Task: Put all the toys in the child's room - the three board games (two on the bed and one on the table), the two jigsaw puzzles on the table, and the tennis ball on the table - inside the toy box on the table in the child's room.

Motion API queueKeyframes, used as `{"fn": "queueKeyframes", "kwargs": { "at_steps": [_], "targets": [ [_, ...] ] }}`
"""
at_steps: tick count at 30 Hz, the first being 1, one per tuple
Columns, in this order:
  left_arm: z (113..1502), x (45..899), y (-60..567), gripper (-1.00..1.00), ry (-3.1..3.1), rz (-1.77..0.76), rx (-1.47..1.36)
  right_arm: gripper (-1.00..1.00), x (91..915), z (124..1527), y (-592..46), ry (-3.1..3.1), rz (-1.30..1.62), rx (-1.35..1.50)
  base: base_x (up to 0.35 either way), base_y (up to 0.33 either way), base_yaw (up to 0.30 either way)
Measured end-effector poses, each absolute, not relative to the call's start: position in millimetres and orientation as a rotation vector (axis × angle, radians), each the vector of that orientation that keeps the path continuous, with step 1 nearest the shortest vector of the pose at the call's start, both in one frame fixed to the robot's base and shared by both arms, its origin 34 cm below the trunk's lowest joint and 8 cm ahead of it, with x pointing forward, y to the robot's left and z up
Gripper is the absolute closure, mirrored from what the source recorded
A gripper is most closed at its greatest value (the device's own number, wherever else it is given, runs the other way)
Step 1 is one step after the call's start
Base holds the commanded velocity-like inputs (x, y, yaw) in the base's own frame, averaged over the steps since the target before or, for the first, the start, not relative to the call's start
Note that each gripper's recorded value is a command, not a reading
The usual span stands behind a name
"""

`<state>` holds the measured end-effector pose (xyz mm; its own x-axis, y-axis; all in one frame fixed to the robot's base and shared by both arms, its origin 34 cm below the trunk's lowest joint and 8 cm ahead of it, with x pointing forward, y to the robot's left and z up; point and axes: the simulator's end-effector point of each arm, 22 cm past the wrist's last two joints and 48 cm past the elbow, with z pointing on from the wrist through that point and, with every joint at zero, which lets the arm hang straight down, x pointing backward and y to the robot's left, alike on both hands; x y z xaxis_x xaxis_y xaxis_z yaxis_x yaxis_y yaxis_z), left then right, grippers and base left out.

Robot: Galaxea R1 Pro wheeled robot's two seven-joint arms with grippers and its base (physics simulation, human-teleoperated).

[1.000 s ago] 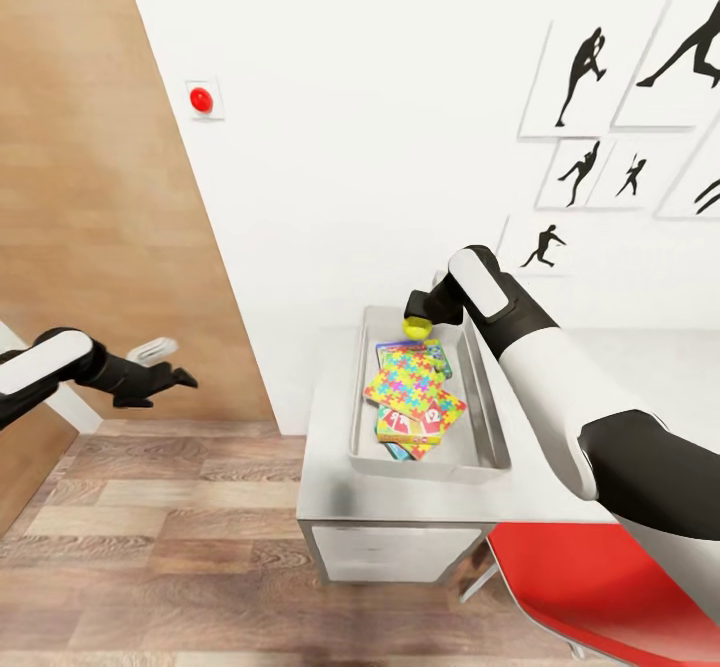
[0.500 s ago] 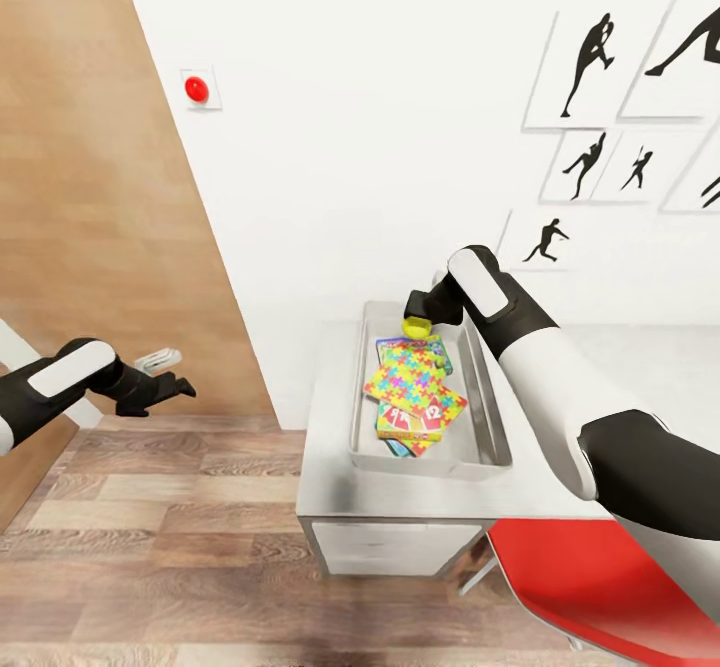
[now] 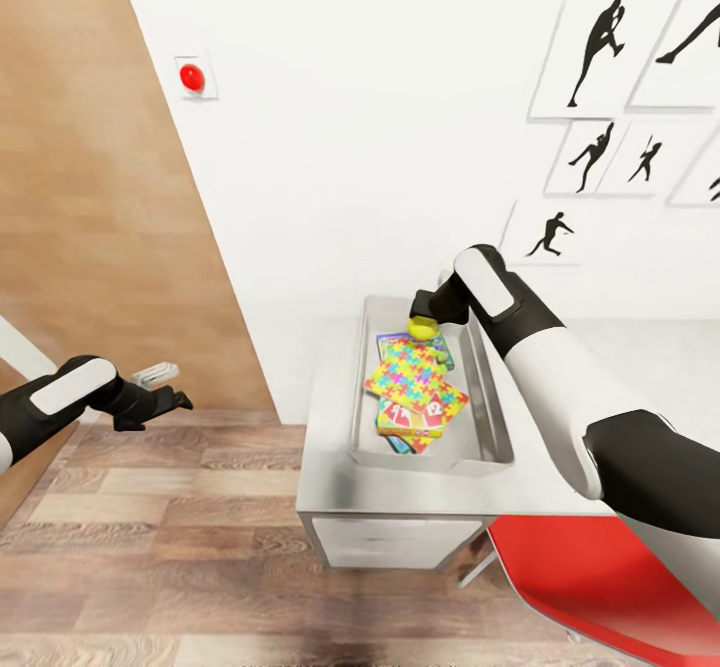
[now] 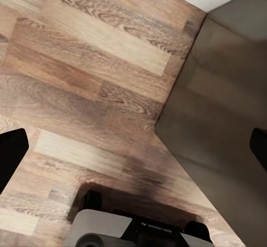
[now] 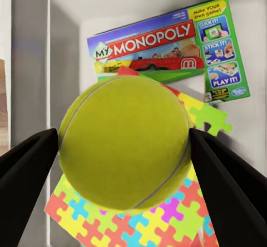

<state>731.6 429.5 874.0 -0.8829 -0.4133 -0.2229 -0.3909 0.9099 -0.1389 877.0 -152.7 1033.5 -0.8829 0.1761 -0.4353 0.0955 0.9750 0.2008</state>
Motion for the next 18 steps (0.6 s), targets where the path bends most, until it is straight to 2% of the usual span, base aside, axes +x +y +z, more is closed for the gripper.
{"fn": "queueKeyframes", "kwargs": {
  "at_steps": [10,18],
  "targets": [
    [871.0,729.8,431.3,-1.00,2.829,-0.126,-0.608,1.00,876.9,1027.5,-162.5,2.665,0.213,0.207,0.000,0.000,0.008],
    [870.8,729.7,436.1,-1.00,2.830,-0.094,-0.585,1.00,880.5,1024.8,-200.3,2.657,0.157,0.266,0.000,0.000,0.000]
  ]
}}
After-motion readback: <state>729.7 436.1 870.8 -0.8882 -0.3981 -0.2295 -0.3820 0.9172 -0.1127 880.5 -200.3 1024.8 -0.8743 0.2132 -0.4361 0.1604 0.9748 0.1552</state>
